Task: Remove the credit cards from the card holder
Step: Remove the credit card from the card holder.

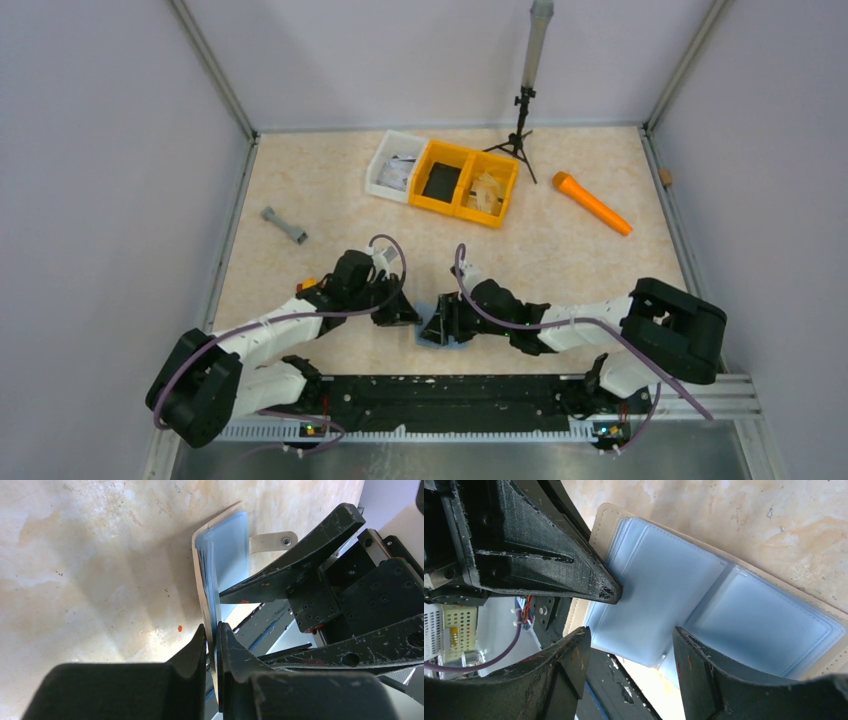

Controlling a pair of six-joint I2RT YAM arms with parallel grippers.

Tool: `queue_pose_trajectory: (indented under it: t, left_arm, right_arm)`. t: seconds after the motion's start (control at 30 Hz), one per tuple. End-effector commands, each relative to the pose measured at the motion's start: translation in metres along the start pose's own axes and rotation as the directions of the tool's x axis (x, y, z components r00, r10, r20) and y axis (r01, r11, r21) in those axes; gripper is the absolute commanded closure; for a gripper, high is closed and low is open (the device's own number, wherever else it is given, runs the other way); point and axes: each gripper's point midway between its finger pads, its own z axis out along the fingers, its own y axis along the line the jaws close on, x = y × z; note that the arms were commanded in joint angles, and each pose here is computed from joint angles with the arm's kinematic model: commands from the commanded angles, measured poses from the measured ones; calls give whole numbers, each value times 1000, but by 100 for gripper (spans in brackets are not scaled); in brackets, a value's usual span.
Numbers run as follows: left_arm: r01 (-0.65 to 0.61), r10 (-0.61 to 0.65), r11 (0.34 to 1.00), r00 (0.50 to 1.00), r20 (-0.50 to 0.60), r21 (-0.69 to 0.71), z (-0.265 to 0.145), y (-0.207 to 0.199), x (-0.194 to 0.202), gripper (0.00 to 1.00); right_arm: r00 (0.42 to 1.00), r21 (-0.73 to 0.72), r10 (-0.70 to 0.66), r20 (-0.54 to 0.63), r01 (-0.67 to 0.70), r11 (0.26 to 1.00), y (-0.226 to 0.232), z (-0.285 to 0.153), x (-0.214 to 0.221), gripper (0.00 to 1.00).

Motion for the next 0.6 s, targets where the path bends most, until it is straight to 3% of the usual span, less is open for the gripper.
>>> queue_pose_trajectory:
  t: [0.0,0.13,0.3,0.4,0.57]
  left_arm:
    - [-36,35,996,999,16,76,1,-16,-6,94]
    - [-24,23,983,1000,6,181,0,-33,-3,99]
    - [-16,17,966,1000,-2,257,-3,-46,-2,100]
    - [-21,19,969,1000,7,246,-4,-45,-3,100]
    - [-44,40,995,998,42,94,-5,-22,-9,100]
  right_arm:
    - [1000,-20,9,15,-9,1000,3,3,1,37]
    - [1000,-41,15,11,-15,999,6,4,2,40]
    - [1000,0,22,13,-22,1000,-2,4,3,59]
    - [1000,44,25,9,-26,999,-11,2,6,73]
    - [999,154,23,30,-27,988,-33,-10,6,73]
